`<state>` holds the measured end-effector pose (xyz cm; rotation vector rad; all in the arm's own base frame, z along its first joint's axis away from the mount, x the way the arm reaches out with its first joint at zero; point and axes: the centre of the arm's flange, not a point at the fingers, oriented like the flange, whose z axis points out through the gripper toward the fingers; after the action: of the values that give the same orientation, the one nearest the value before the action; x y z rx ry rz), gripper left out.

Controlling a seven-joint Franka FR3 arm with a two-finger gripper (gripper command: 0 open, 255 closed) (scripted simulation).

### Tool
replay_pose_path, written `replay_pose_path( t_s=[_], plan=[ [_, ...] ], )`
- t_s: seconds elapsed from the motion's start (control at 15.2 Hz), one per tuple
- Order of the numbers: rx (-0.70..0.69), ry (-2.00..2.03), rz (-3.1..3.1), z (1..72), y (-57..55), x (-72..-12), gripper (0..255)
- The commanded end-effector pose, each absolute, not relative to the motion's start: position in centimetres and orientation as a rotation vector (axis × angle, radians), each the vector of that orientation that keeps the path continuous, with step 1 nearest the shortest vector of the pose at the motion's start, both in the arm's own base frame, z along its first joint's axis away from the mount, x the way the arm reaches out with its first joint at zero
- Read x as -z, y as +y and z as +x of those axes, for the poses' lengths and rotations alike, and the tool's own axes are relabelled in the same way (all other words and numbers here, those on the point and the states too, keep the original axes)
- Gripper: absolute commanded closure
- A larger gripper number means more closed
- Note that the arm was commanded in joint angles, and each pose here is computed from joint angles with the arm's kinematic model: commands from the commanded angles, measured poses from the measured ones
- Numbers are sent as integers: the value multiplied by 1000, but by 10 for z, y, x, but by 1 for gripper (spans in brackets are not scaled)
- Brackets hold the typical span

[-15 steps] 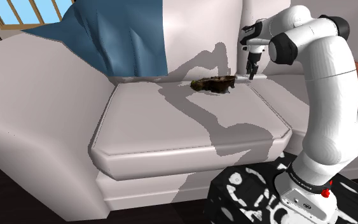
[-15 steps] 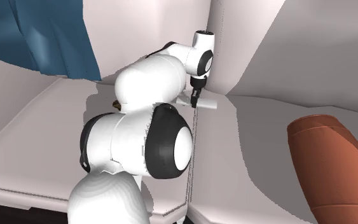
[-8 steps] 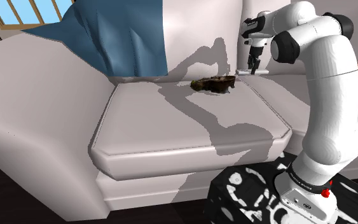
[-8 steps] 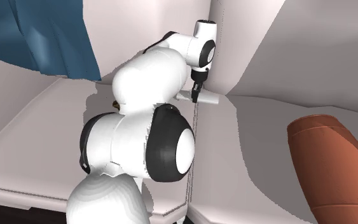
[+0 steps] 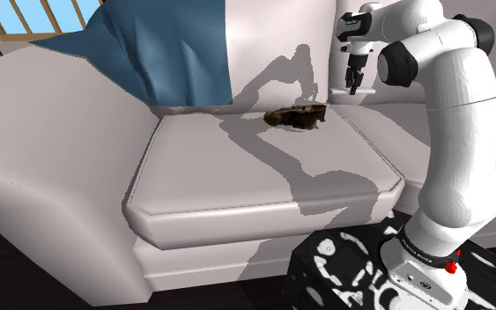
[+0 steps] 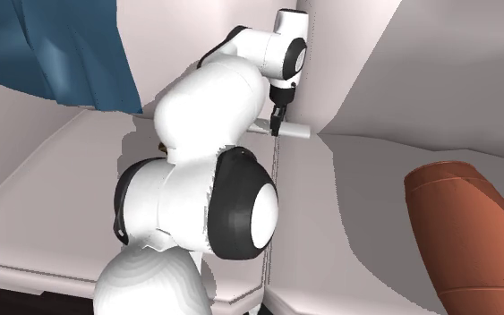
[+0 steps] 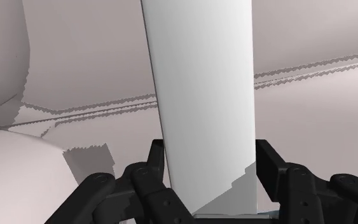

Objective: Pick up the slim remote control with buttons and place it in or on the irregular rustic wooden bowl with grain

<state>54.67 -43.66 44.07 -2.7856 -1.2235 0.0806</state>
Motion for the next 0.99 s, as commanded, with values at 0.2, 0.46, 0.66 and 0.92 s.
replay_pose_path(
  t_s=[0.2, 0.46, 0.66, 0.92],
  plan=[
    [-81, -1224, -2785, 546, -436, -468, 255],
    [-81, -1224, -2785, 546, -436, -489, 255],
    [-81, -1224, -2785, 546, -436, -505, 255],
    [-81, -1224, -2785, 561, -399, -507, 255]
  ],
)
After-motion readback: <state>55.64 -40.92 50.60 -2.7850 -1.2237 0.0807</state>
